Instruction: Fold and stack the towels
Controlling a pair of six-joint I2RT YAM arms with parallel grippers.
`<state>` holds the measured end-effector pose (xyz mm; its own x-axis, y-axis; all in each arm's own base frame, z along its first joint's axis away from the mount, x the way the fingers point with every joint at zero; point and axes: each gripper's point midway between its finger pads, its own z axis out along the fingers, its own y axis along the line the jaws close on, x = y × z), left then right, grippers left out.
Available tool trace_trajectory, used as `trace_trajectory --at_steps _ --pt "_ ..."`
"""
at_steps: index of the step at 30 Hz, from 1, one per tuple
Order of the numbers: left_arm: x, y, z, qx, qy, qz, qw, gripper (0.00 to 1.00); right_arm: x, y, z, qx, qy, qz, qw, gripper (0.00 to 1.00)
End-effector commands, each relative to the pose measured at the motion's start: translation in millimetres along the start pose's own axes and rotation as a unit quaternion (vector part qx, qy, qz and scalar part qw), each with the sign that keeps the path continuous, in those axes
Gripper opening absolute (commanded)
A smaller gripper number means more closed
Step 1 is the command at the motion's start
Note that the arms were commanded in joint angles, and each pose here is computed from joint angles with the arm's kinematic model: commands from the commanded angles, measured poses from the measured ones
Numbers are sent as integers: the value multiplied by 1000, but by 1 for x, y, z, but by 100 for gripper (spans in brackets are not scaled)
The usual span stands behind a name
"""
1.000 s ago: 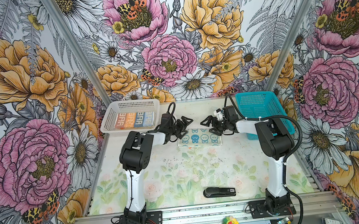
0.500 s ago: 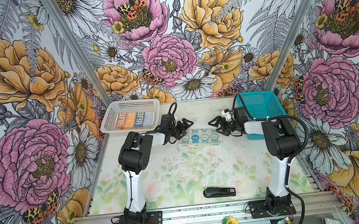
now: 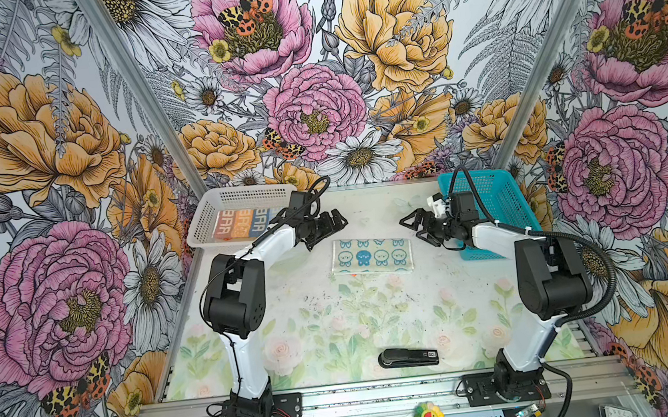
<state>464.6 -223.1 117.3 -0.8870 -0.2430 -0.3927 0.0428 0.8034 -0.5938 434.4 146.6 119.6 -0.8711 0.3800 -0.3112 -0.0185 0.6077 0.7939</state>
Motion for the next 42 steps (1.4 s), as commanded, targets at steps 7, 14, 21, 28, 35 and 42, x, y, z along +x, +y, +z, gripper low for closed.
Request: trace_trajectory --at_steps 7,14,21,28,35,42 --pt "71 30 18 -36 110 6 993 99 47 -32 -1 53 39 0 998 99" --pt "79 23 25 -32 129 6 991 97 74 -45 10 89 68 -10 994 99" --pt "94 32 30 -62 155 11 986 93 92 -43 25 97 91 -16 991 99" --pt "105 37 38 -77 173 15 982 87 102 -37 37 100 104 -18 989 99" --pt "105 31 44 -86 167 35 982 56 106 -30 46 98 112 -22 989 99" --pt "100 31 47 -94 157 42 982 29 109 -28 48 98 115 -24 988 99"
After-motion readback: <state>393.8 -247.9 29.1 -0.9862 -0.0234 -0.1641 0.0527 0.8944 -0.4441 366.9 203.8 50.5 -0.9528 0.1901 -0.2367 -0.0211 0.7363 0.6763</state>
